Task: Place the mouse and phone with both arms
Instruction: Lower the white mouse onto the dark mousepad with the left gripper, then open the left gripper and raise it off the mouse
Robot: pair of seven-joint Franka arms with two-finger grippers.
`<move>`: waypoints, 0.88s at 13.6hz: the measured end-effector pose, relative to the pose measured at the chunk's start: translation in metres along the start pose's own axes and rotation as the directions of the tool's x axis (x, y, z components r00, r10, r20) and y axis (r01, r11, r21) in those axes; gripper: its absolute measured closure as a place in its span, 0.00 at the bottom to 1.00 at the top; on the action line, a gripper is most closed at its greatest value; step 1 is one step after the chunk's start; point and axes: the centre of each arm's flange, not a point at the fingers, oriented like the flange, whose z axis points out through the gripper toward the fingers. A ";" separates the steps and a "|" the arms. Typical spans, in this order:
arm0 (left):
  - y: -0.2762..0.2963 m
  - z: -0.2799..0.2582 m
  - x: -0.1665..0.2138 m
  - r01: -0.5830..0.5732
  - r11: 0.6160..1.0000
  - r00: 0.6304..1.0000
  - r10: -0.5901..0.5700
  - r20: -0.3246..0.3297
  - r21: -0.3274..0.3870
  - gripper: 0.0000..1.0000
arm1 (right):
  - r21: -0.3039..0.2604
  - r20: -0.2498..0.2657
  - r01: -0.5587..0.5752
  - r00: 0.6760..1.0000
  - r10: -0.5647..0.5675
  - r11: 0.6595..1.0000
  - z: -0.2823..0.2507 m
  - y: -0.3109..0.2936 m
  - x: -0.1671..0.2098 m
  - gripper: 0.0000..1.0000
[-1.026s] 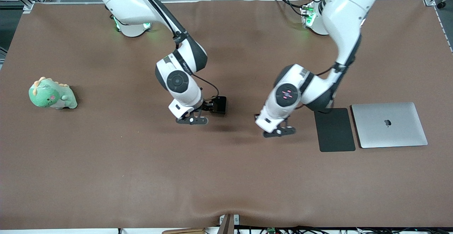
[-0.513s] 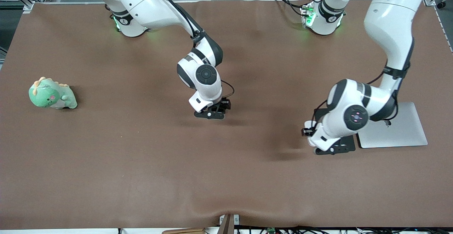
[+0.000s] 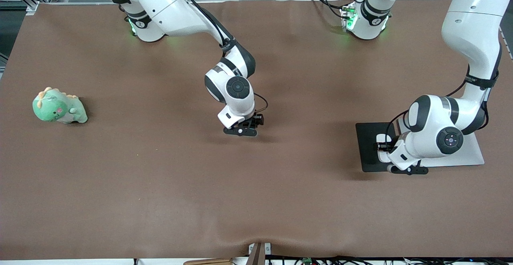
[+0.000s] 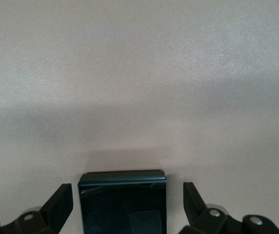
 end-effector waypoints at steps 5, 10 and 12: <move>-0.002 0.021 0.002 -0.023 1.000 1.000 0.023 0.002 0.020 0.39 | -0.003 0.004 -0.020 1.000 0.020 1.000 0.009 0.000 -0.001 0.00; -0.009 0.037 0.006 -0.017 1.000 1.000 0.017 -0.012 0.010 0.39 | 0.008 -0.004 -0.026 1.000 0.026 1.000 0.017 -0.001 -0.001 0.00; -0.007 0.037 0.006 -0.019 1.000 1.000 0.019 -0.014 0.009 0.39 | 0.006 -0.002 -0.026 1.000 0.026 1.000 0.019 0.000 -0.001 0.00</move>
